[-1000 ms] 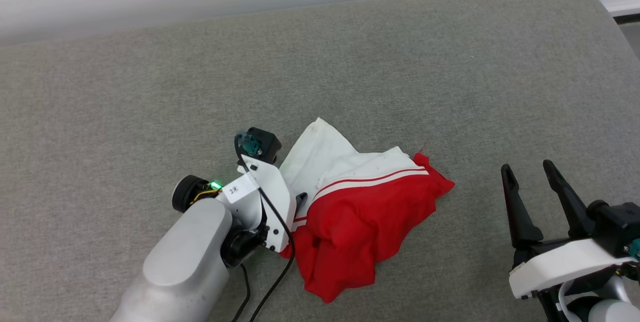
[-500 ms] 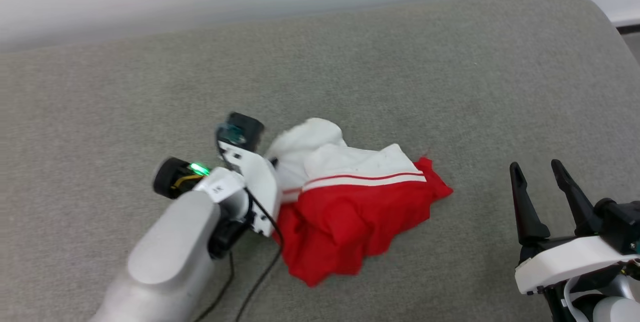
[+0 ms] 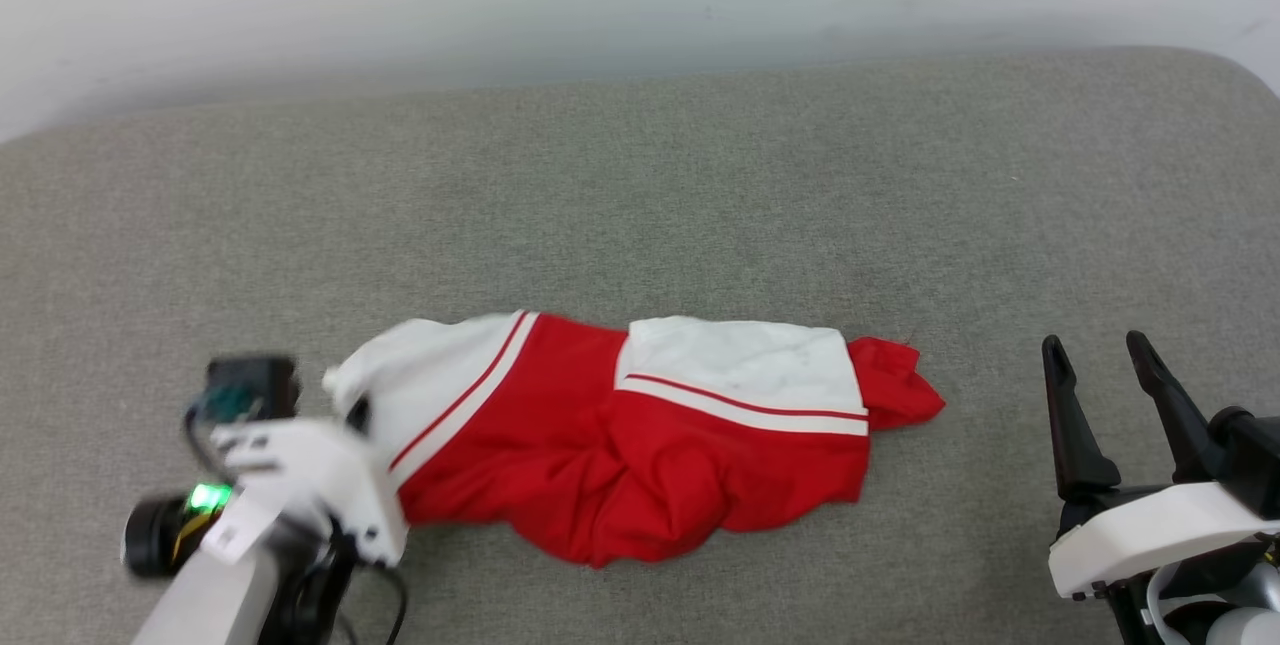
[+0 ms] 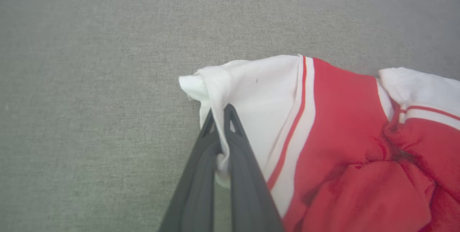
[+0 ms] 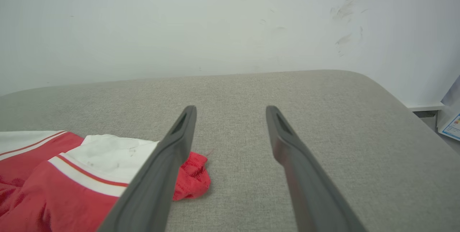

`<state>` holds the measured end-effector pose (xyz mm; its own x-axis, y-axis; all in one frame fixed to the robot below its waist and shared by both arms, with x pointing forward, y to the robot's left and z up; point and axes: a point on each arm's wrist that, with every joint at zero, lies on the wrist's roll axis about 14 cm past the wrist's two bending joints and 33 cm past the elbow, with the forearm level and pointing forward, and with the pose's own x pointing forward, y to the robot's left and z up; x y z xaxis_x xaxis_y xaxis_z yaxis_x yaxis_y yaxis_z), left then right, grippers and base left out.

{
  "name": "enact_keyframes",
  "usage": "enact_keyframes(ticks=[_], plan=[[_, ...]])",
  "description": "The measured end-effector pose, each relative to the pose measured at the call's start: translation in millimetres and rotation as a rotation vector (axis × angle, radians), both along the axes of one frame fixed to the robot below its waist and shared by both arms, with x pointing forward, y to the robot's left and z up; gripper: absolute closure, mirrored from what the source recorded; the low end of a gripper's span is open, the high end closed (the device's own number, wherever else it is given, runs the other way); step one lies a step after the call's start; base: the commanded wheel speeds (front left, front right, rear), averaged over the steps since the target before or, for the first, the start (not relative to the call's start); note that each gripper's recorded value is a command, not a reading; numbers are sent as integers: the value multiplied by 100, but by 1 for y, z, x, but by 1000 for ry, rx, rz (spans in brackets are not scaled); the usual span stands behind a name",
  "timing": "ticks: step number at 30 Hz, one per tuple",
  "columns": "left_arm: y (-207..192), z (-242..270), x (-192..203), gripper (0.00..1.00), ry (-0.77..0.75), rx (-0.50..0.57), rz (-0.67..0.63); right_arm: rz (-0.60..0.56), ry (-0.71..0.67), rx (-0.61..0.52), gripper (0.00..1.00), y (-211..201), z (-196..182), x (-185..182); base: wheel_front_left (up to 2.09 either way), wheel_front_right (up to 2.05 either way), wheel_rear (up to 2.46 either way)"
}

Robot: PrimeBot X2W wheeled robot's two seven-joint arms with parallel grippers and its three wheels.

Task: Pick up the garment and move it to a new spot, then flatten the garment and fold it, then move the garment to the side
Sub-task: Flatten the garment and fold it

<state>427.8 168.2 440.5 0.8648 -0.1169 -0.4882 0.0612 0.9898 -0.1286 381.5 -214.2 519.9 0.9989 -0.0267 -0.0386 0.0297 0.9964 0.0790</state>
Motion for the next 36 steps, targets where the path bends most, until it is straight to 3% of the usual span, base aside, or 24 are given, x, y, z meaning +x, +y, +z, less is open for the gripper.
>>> enact_keyframes(ticks=[3, 8, 9, 10, 11, 16, 29, 36], plan=[[24, -24, -28, 100, 75, -23, 103, 6, 0, -2, 0, 2, 1, 0, 0, 0, 0], [29, -58, -70, 100, 185, -60, 158, 11, 1, -4, 0, 3, 2, -3, 0, 0, 0], [27, -59, -72, 78, 186, -70, 158, 12, -1, -4, 0, 4, 3, -3, 0, 0, 0], [24, -59, -73, 10, 182, -76, 155, 14, -3, -4, 0, 4, 4, -3, 0, 0, 0], [21, -57, -73, 0, 166, -85, 151, 15, -6, -6, 0, 5, 5, -3, 0, 0, 0], [12, -38, -65, 0, 37, -84, 116, 23, -11, -11, 0, 7, 10, -8, 0, 0, 0], [-17, 72, -28, 0, -494, -51, -13, 6, -19, -16, 0, 2, 19, -21, 0, 0, 0], [-23, 102, -33, 0, -625, -32, -43, 2, 26, -13, 0, -1, 12, -23, 0, 0, 0]])
